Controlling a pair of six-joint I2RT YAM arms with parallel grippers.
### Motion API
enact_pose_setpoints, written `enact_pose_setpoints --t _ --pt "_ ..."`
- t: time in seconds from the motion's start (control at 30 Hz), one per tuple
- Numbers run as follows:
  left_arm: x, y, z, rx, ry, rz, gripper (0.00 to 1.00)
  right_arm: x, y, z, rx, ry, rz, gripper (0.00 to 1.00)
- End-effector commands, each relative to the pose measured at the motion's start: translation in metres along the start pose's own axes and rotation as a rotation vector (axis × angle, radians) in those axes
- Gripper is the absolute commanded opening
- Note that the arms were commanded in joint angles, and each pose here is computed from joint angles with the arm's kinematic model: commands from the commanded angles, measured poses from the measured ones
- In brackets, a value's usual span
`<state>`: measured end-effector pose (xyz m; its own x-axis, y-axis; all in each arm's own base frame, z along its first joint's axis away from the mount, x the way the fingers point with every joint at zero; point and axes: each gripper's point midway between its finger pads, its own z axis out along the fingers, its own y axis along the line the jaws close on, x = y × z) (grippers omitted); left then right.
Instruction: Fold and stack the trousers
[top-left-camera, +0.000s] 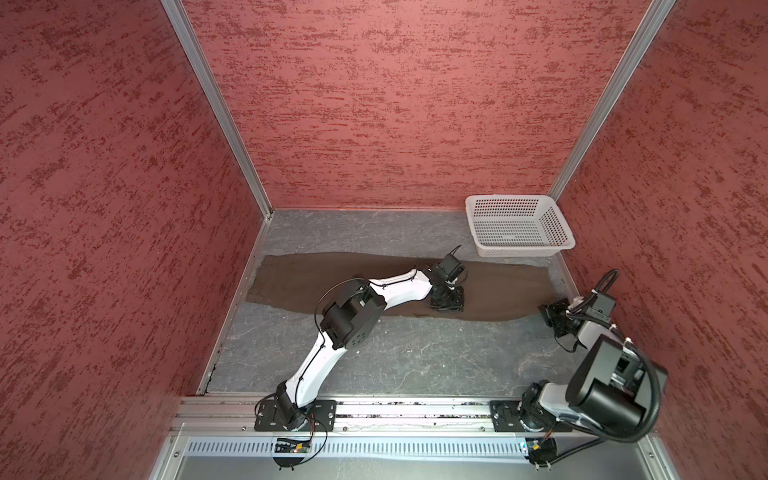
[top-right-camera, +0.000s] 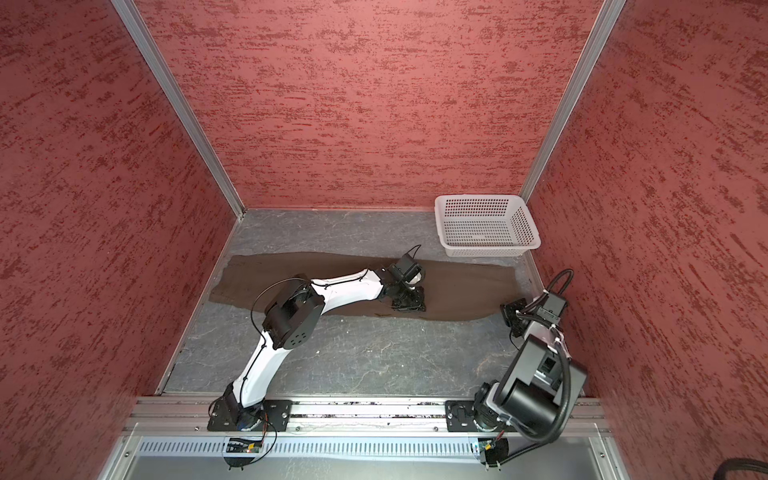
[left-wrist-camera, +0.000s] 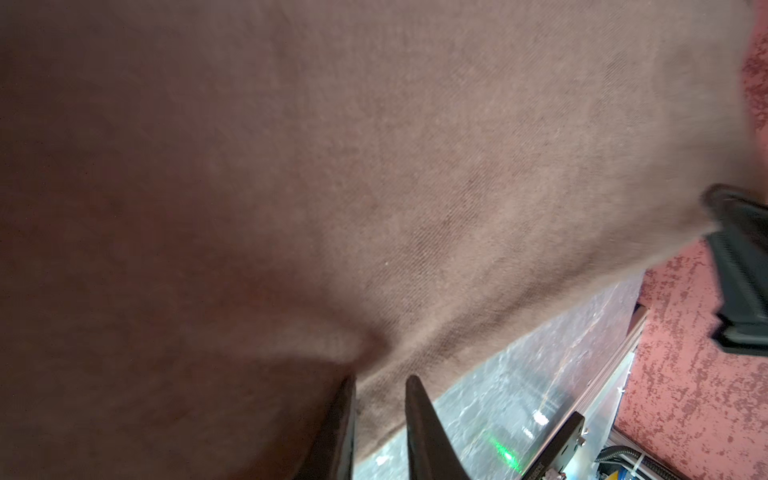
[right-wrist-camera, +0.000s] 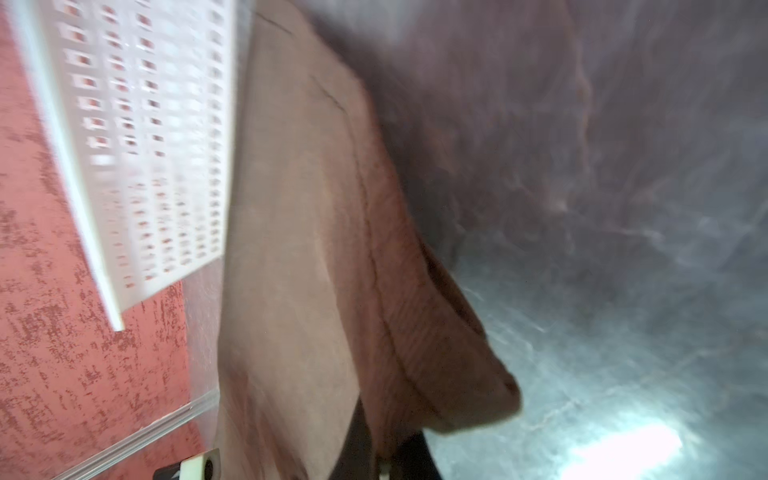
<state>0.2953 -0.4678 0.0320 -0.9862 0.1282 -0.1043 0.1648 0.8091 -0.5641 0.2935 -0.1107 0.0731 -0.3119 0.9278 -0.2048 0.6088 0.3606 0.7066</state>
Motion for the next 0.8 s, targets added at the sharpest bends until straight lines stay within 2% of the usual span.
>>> enact_pose_setpoints --t 0.0,0.2,0.43,0.57,0.77 --pt "0.01 0.009 0.016 -0.037 0.034 -0.002 0.24 -0.022 0.028 -0.019 -0.002 -0.121 -0.099 0.0" --pt "0.016 0.006 0.02 -0.045 0.049 -0.003 0.23 -0.018 0.059 -0.024 -0.016 -0.142 -0.204 0.0" --pt "0.012 0.003 0.006 -0.038 0.043 -0.029 0.23 0.005 0.106 -0.011 -0.073 -0.113 -0.376 0.0" --pt "-0.016 0.012 -0.037 -0.002 -0.039 -0.082 0.23 0.035 0.146 -0.004 -0.111 -0.095 -0.539 0.0" --pt "-0.069 0.049 -0.156 0.089 -0.255 -0.207 0.23 0.113 0.203 0.005 -0.183 -0.031 -0.817 0.0"
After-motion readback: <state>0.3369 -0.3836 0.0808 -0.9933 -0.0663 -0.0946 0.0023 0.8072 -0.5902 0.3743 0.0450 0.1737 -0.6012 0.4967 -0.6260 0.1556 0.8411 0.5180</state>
